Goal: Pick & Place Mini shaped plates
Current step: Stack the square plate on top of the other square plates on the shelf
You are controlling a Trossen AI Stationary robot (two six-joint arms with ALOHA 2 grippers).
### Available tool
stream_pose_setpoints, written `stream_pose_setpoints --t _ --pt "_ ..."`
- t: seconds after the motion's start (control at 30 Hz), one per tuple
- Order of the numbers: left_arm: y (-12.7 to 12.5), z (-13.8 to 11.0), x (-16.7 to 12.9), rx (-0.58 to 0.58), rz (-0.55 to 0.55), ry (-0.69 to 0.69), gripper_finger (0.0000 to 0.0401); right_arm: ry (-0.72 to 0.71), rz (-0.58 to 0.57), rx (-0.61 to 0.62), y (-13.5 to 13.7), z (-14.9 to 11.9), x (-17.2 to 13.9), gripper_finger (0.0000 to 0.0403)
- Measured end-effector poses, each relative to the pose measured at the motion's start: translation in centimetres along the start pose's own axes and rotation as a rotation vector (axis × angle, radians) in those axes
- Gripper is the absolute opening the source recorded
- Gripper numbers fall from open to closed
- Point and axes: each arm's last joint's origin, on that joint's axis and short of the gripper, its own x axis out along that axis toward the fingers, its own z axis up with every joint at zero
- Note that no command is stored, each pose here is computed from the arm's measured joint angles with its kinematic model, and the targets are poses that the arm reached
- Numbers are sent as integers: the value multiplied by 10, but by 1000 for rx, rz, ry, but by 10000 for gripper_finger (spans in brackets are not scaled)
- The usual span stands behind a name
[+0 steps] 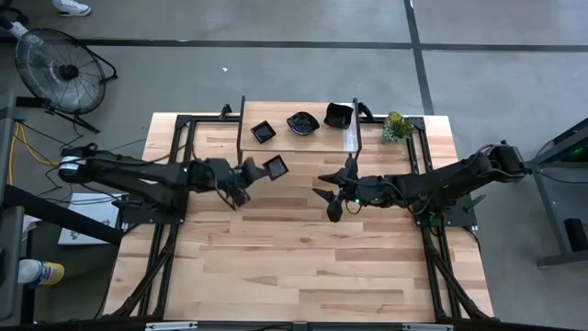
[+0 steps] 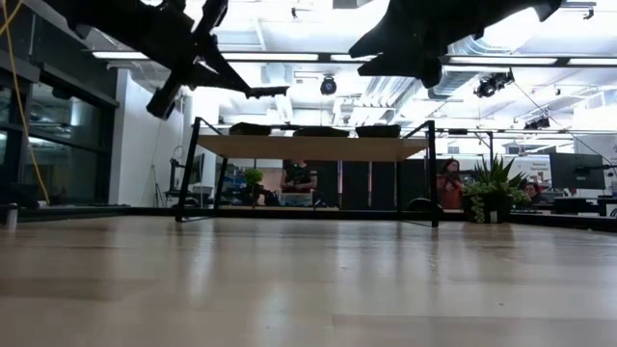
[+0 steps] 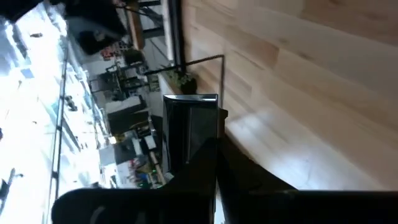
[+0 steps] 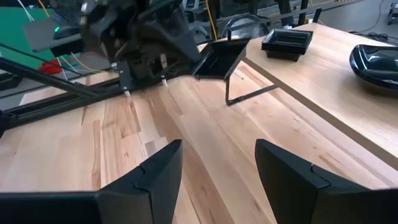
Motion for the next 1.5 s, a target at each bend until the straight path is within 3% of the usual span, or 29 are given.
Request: stream_pose_setpoints --t 0.53,1.0,1.27,1.5 --pt "48 -69 -13 -247 -134 27 0 13 9 -5 0 -1 0 197" --pt "37 -130 -18 -331 -174 64 0 15 13 -6 0 -1 0 197" --pt "22 -142 5 -324 -250 83 0 13 7 -6 0 -1 0 197" --pt "21 -143 7 -307 -259 116 0 15 12 -9 0 -1 0 197"
